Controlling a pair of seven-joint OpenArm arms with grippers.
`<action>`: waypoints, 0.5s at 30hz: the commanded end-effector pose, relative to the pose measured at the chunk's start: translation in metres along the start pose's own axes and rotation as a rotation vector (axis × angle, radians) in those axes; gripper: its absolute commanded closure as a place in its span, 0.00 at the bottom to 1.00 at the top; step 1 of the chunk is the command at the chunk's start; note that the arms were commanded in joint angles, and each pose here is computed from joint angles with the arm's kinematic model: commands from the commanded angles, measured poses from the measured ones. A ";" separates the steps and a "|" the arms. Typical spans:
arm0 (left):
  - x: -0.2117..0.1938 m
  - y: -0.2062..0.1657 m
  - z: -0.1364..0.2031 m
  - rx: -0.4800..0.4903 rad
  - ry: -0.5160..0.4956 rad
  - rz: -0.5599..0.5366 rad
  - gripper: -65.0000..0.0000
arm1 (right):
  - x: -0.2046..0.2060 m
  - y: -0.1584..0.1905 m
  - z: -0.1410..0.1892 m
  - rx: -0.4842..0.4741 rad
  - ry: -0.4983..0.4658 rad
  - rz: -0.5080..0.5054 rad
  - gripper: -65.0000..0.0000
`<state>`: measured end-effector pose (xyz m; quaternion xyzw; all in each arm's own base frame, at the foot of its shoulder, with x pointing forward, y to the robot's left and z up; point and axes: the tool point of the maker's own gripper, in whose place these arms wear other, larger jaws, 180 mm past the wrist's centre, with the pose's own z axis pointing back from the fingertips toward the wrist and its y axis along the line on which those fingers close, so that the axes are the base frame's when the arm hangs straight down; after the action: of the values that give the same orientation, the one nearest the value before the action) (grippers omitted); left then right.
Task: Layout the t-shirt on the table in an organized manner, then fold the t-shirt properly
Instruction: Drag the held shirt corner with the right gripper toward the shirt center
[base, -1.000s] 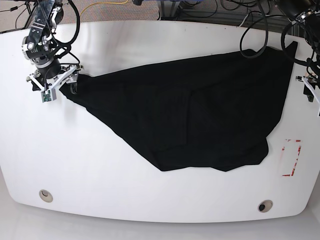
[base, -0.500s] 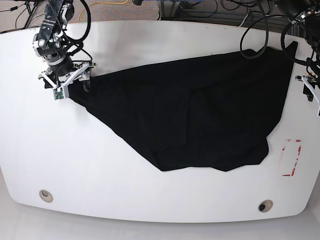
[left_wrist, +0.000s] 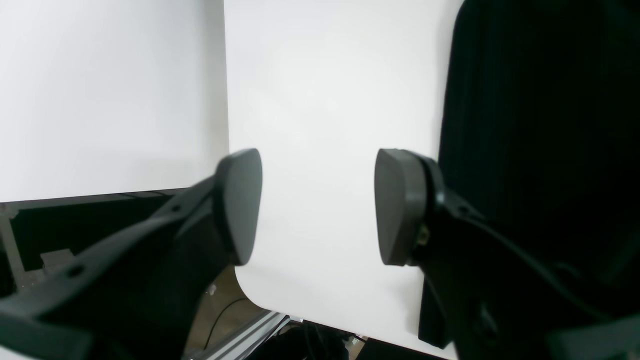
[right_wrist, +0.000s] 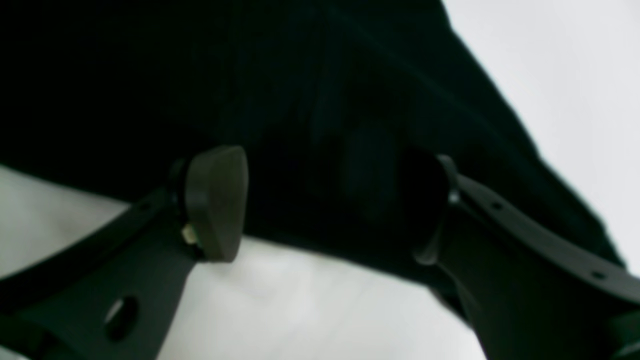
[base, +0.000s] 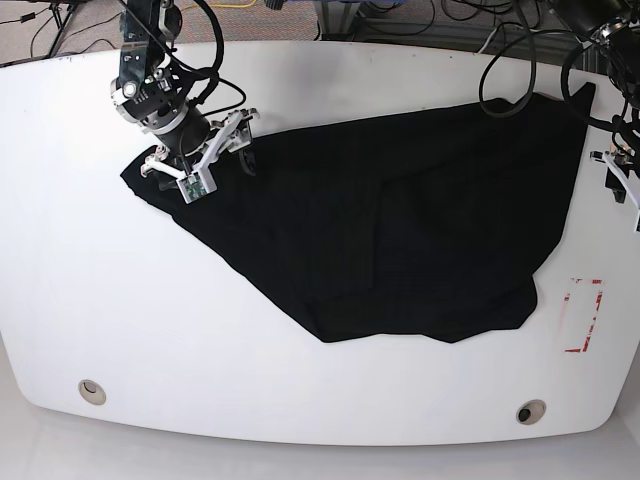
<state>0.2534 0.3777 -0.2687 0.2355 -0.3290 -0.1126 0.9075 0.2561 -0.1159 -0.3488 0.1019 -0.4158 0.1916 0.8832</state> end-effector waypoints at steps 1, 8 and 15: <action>0.009 0.010 0.004 0.027 -0.031 -0.009 0.49 | 0.018 0.003 -0.002 0.025 -0.050 0.045 0.30; 0.007 0.009 0.003 0.024 -0.026 -0.008 0.49 | 0.019 0.017 -0.017 0.030 -0.003 0.203 0.30; 0.007 0.009 0.003 0.024 -0.026 -0.008 0.49 | 0.005 0.014 -0.032 -0.032 0.081 0.358 0.30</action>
<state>0.2520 0.3780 -0.2710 0.2342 -0.3258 -0.1122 0.9091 0.2664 -0.0879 -0.3728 0.0161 -0.3759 0.3390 0.8623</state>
